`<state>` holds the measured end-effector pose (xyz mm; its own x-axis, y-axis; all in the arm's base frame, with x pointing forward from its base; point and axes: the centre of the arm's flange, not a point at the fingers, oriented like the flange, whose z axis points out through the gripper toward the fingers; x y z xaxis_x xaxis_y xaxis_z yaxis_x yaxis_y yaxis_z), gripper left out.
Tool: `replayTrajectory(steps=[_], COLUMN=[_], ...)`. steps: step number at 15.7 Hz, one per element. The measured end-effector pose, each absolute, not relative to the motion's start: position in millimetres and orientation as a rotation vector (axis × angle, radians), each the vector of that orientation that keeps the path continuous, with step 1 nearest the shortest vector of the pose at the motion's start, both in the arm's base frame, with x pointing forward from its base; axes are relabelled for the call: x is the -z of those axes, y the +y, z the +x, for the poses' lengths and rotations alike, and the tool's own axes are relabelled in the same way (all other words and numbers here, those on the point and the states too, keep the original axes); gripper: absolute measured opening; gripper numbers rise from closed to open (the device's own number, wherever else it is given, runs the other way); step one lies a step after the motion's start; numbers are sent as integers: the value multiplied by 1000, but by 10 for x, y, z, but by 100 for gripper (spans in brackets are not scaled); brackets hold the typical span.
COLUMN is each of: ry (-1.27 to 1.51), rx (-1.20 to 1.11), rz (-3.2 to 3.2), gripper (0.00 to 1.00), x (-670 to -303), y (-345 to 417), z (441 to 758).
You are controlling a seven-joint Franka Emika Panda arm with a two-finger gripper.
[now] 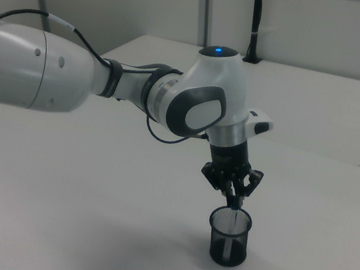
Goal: Remove the marker
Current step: 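Close the gripper on the marker's blue cap, then lift the marker up out of the pen cup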
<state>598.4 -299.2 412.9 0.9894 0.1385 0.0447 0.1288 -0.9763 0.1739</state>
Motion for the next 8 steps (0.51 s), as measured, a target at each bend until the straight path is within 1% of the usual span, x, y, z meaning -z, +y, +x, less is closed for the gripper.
replayTrajectory(steps=[4, 8], ry=[195, 178], rx=[-111, -120], rz=[2952, 2955], gripper=[18, 18], x=[-4256, -4649], y=[-3008, -2990], z=[5982, 5923])
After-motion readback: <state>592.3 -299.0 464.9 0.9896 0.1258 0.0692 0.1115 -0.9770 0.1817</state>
